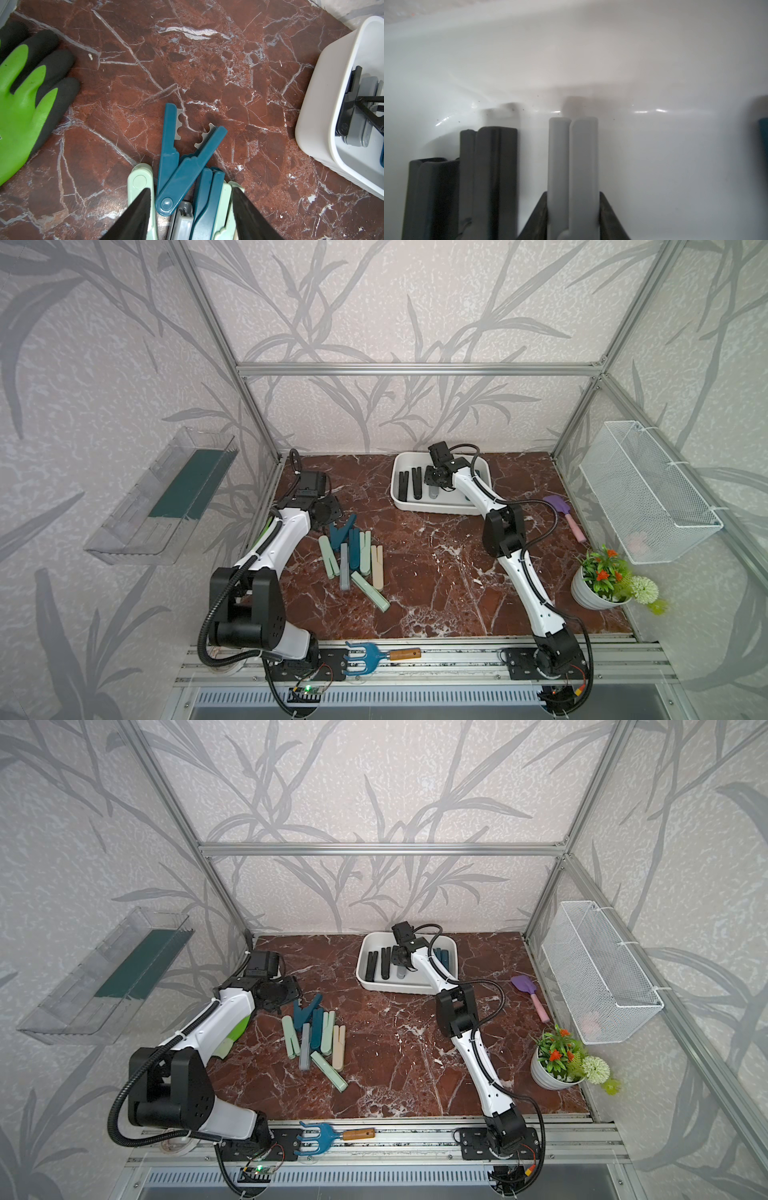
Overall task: Put the pruning pliers into the storage box
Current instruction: Place the pruning pliers in the storage box.
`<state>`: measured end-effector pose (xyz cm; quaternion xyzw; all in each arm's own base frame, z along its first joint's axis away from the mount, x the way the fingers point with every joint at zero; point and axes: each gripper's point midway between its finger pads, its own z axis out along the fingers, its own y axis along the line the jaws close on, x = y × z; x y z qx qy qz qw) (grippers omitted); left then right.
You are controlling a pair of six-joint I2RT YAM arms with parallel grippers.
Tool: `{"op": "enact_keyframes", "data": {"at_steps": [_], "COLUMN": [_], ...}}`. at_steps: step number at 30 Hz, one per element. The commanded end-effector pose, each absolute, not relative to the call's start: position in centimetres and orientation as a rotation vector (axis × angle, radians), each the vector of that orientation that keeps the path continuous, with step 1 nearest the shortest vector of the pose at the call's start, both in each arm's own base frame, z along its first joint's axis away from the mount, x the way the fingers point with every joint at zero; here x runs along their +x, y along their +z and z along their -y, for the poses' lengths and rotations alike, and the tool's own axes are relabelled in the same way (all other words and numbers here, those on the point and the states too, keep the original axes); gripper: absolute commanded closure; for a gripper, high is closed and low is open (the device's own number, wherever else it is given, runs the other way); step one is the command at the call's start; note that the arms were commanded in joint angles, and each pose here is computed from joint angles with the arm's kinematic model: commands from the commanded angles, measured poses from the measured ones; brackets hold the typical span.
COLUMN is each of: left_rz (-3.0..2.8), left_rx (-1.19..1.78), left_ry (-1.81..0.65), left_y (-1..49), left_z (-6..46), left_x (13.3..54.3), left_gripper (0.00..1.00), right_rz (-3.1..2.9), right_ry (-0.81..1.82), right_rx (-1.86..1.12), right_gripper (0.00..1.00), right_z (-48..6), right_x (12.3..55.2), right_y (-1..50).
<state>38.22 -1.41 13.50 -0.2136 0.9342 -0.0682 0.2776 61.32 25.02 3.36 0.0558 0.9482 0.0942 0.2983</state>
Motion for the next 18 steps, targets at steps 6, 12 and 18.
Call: {"op": "enact_keyframes", "data": {"at_steps": [6, 12, 18], "left_rz": [-2.492, -2.488, -2.479], "left_rx": [-0.561, -0.558, -0.555], "left_ry": [-0.167, -0.167, -0.176], "left_y": [14.6, 14.8, 15.2], "left_z": [1.1, 1.1, 1.2], "left_x": [38.3, 38.3, 38.2], "left_gripper": [0.37, 0.37, 0.37], "right_rz": [-2.528, -2.527, -2.509], "right_ry": [0.24, 0.264, 0.243], "right_rx": [0.135, 0.151, 0.156], "right_gripper": [0.46, 0.37, 0.3], "right_z": [-25.0, -25.3, -24.2], "right_x": [61.4, 61.4, 61.2], "right_y": [2.8, 2.9, 5.9]}}
